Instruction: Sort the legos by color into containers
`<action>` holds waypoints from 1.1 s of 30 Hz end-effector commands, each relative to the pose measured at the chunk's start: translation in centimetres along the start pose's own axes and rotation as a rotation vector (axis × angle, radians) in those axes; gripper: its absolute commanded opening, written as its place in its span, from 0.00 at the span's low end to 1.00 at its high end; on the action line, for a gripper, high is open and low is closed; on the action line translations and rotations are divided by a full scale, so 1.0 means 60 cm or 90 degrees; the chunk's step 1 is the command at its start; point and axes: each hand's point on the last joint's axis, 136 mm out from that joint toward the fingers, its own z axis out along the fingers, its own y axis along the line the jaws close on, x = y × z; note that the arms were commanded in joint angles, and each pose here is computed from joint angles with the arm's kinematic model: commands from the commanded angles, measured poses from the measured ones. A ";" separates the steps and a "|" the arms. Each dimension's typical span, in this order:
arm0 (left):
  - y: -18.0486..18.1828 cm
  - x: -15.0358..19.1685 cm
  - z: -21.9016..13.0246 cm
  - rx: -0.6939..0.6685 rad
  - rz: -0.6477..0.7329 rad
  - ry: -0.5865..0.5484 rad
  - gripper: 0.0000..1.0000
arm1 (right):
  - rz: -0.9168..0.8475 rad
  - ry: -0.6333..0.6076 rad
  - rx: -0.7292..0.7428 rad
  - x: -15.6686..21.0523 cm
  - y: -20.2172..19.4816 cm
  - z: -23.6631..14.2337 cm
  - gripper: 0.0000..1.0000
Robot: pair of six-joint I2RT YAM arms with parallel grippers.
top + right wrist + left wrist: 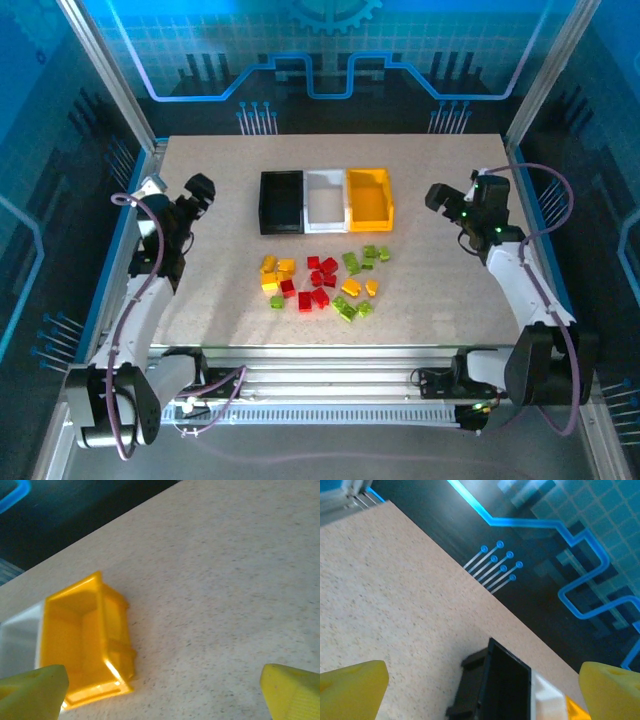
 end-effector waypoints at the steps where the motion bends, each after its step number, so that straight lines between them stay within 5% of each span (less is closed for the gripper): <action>1: -0.030 0.021 -0.003 0.046 -0.031 0.067 0.99 | -0.087 0.057 -0.066 0.060 0.059 -0.013 1.00; 9: -0.092 0.147 -0.038 0.079 0.042 0.207 0.99 | -0.297 0.188 -0.064 0.215 0.143 -0.027 0.96; 21: -0.089 0.316 -0.108 0.108 0.097 0.380 0.99 | -0.334 0.320 -0.054 0.385 0.140 -0.055 0.68; 33: -0.061 0.361 -0.103 0.086 0.105 0.421 0.99 | -0.312 0.357 0.019 0.425 0.117 -0.008 0.53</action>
